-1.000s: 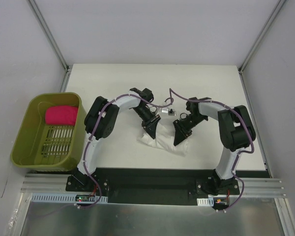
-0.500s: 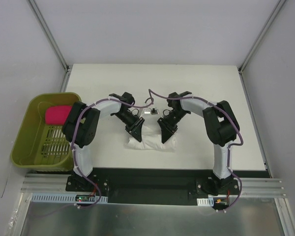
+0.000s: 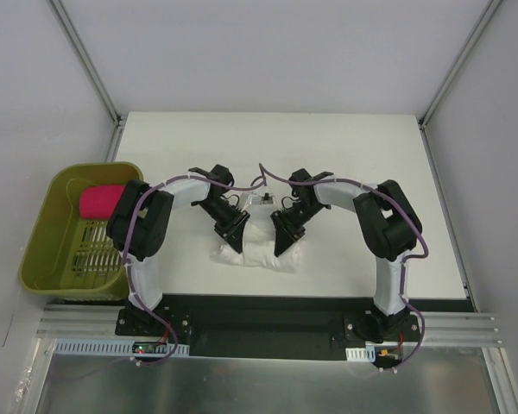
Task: Roll the t-shirts
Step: Roll the T-shirt to the center of the board.
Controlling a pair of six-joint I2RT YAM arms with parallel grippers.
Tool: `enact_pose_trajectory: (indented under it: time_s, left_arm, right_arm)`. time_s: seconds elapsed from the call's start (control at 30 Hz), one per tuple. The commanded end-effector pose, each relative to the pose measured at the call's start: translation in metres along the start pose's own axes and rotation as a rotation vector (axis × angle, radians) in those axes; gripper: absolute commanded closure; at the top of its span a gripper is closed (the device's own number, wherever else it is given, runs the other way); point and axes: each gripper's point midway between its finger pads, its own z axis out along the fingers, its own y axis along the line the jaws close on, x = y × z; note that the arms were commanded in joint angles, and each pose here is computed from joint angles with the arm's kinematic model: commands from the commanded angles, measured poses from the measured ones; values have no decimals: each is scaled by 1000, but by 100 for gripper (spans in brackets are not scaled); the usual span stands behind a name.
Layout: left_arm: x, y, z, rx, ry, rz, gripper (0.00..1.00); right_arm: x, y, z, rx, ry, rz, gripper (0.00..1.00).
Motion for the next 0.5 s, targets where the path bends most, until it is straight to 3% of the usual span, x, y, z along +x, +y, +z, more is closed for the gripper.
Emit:
enact_pose_trajectory:
  time_s: [0.0, 0.17, 0.37, 0.43, 0.47]
  left_arm:
    - [7, -2, 20, 38, 93, 53, 84]
    - [-19, 11, -1, -16, -17, 47, 62]
    - [-31, -12, -45, -177, -170, 287, 49]
    - [-46, -28, -75, -317, -271, 411, 49]
    - [-56, -19, -86, -496, -298, 484, 51]
  right_arm:
    - [-11, -43, 21, 120, -86, -28, 99]
    - [0, -54, 22, 107, -125, 27, 99]
    - [-5, -57, 15, 120, -159, 27, 99]
    - [-5, -55, 12, 113, -167, 26, 99]
    - [-6, -54, 10, 112, -173, 28, 99]
